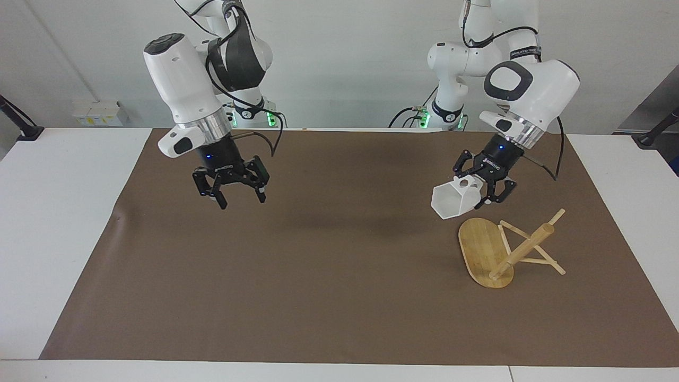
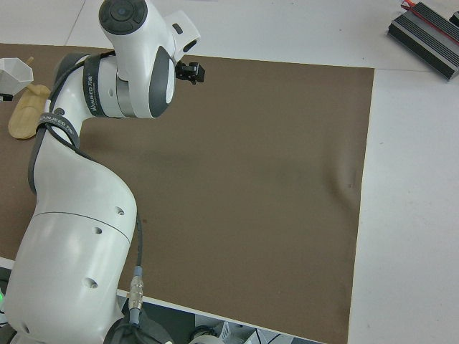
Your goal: Hang cup on rack
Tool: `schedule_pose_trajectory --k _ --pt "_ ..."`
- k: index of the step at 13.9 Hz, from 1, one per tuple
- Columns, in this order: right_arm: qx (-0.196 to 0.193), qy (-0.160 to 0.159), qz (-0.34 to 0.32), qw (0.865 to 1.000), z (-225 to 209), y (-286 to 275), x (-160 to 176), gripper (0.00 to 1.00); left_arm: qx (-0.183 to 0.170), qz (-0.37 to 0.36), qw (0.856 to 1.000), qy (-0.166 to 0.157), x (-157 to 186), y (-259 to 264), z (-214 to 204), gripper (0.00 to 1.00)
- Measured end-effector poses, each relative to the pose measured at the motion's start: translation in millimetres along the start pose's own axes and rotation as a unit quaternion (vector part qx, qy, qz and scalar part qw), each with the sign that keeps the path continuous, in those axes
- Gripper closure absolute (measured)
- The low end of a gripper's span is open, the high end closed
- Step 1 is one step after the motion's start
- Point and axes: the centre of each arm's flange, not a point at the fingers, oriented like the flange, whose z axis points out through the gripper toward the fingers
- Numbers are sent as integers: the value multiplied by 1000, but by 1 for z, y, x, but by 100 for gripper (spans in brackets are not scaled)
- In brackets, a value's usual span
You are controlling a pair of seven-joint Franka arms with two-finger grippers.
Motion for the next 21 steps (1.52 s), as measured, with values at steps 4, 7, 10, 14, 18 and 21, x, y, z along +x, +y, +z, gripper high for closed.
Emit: schedule_pose_trajectory --k 4,7,10,14,18,21 --pt "-67 -48 -8 997 -2 37 -10 0 17 -39 999 -9 -10 -9 17 27" --pt "-93 -83 -3 992 -8 57 -18 0 22 -75 997 -4 -4 -14 18 27" --pt "-98 -105 -10 990 -21 72 -23 0 26 -103 994 1 1 -20 16 27" --pt "-102 -110 -2 989 -43 86 -26 0 28 -125 992 3 1 -24 16 27" --pt "-106 -115 12 988 -60 98 -26 0 32 -151 988 7 3 -28 13 27" --pt "-110 -113 32 987 -67 125 -27 0 33 -164 986 7 3 -31 14 27"
